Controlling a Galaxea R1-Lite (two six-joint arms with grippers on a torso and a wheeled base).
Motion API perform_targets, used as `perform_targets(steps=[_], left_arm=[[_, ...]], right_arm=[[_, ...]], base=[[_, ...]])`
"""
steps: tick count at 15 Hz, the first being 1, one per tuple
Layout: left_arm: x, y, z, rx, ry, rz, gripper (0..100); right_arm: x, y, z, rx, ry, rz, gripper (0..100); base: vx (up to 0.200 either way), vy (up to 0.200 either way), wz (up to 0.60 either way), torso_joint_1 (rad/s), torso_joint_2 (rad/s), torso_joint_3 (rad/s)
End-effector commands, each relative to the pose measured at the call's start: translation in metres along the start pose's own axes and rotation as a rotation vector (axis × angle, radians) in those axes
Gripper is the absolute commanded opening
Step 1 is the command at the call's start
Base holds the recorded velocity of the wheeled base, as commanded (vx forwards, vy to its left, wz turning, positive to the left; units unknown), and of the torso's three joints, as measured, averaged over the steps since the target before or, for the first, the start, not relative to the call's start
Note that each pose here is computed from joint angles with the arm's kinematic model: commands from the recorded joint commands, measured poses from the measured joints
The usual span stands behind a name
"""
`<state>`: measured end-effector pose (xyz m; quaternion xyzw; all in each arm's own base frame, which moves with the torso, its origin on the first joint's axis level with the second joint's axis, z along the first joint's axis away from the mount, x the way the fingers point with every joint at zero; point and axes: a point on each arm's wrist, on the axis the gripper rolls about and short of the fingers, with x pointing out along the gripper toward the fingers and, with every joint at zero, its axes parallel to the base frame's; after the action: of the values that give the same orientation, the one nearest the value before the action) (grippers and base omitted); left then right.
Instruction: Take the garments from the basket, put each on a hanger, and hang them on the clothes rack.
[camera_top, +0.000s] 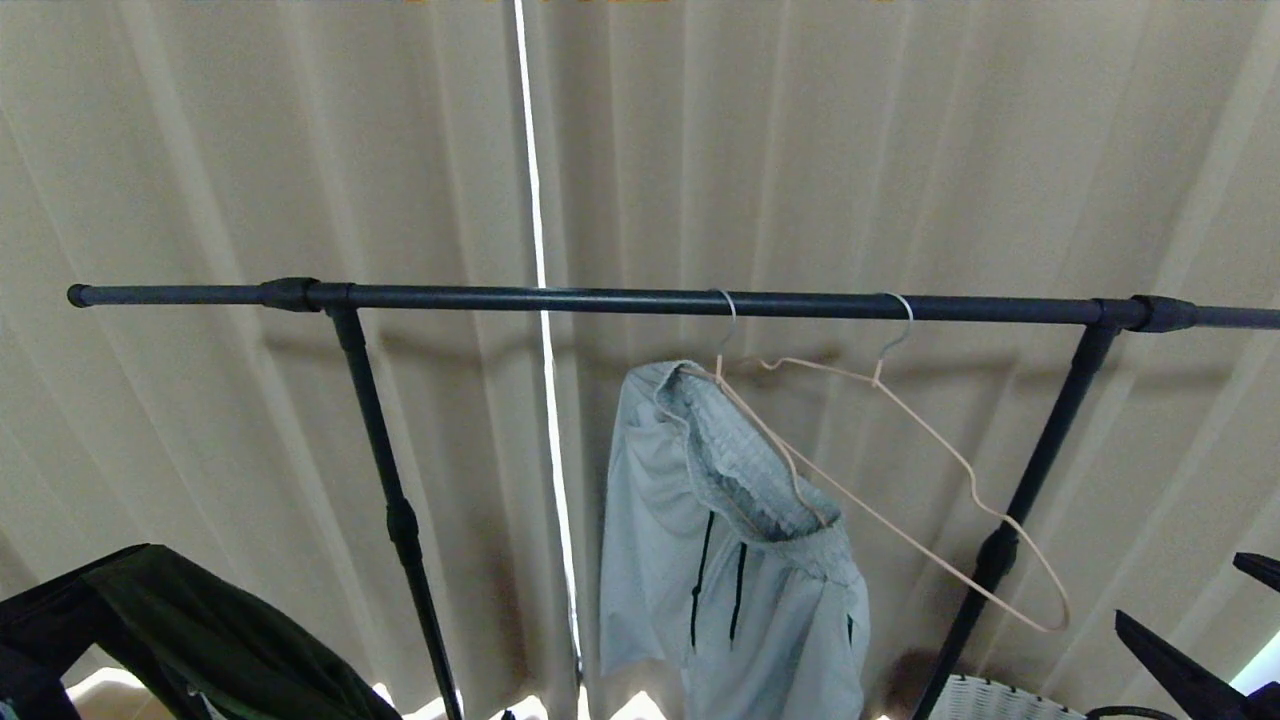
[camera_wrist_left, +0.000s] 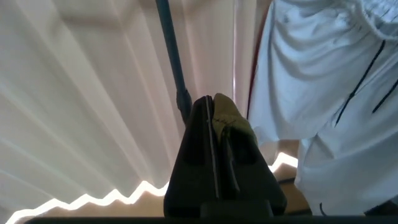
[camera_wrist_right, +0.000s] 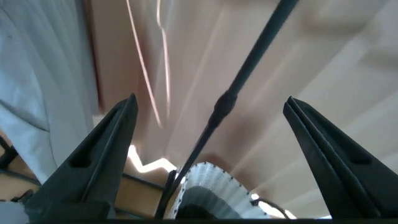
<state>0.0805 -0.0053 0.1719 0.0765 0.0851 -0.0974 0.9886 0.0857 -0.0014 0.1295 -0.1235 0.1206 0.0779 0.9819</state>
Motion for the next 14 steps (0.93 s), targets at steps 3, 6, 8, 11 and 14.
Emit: perform_targets(steps=[3,6,8,11,14], left_arm=[[0.000,-0.003,-0.001,0.005,-0.003,-0.046,0],[0.000,-0.004,-0.001,0.006,-0.005,-0.051,0],[-0.003,-0.004,-0.001,0.008,-0.019,-0.051,0],[-0.011,-0.006,0.001,0.017,-0.064,-0.076,0],[-0.015,-0.008,0.001,0.032,-0.090,-0.099,0]], right_arm=[[0.029,-0.010,0.029,-0.013,-0.001,0.053,100],[0.051,-0.001,0.044,-0.019,0.117,0.200,100],[0.067,-0.001,0.055,-0.011,0.217,0.249,100],[0.102,-0.004,0.062,-0.002,0.288,0.268,100],[0.133,-0.005,0.064,0.007,0.332,0.280,100]], base=[[0.000,0.000,0.00,0.000,0.00,0.000],[0.000,0.000,0.00,0.000,0.00,0.000],[0.000,0.000,0.00,0.000,0.00,0.000],[0.000,0.000,0.00,0.000,0.00,0.000],[0.000,0.000,0.00,0.000,0.00,0.000]])
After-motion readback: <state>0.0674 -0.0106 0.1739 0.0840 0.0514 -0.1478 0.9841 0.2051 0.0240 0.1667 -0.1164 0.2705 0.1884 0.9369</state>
